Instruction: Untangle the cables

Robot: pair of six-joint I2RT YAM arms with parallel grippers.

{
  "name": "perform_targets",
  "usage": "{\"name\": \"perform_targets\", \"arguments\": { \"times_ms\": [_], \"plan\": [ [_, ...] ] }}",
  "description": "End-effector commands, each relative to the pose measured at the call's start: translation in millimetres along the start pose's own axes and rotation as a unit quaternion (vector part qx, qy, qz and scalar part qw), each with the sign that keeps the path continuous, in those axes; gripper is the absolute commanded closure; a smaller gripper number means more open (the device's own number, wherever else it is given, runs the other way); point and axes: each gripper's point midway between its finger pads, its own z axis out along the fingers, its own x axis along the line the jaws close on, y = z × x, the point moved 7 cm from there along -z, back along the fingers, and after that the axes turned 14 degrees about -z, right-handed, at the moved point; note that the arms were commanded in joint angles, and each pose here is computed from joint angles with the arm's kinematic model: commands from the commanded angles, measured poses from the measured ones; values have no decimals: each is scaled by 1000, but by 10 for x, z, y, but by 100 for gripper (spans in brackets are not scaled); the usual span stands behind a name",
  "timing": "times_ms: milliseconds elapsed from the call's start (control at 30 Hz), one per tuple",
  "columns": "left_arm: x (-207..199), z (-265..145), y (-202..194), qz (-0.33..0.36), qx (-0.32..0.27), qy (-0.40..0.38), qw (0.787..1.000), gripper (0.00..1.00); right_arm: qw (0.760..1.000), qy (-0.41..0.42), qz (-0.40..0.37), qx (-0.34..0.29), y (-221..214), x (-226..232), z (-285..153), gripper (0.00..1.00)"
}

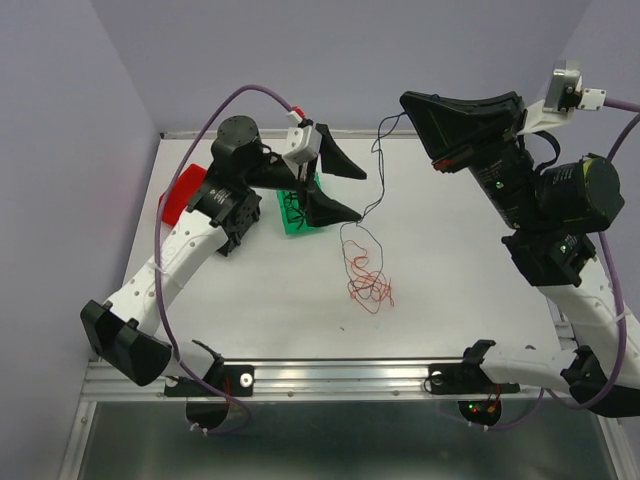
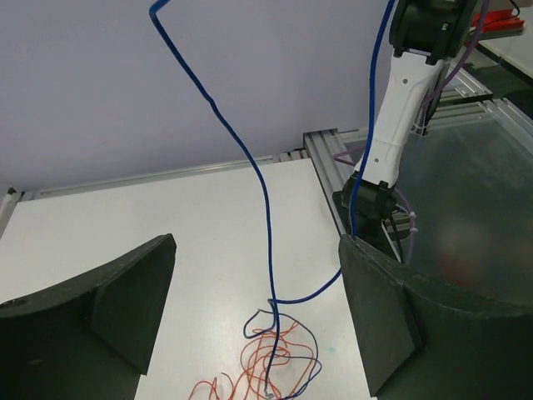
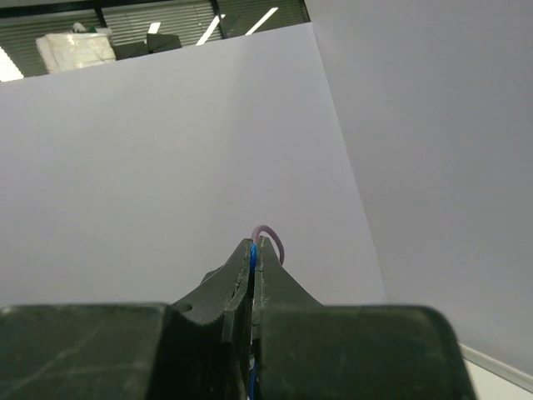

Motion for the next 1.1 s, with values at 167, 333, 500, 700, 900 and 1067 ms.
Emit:
{"name": "perform_targets", "arguments": {
  "times_ms": [167,333,500,700,900,1067],
  "plan": [
    [-96,16,92,-2,5,-40,999,9,1000,26,0,-15,-9,55,65,99],
    [-100,-16,117,10,-1,-23,1000,9,1000,23,-2,-15,-16,43,70,99],
    [-67,106,25,-3,3,-28,1000,9,1000,22,0,-10,-72,38,78,99],
    [18,321,-213,-21,18,-38,999,11,1000,22,2,-21,-60,37,102,99],
    [93,315,-429,-11,13,-14,1000,23,999,13,-7,-35,39,20,95,99],
    [106,306,-609,-25,13,-17,999,64,999,-15,-25,-43,76,-46,61,99]
  ]
}}
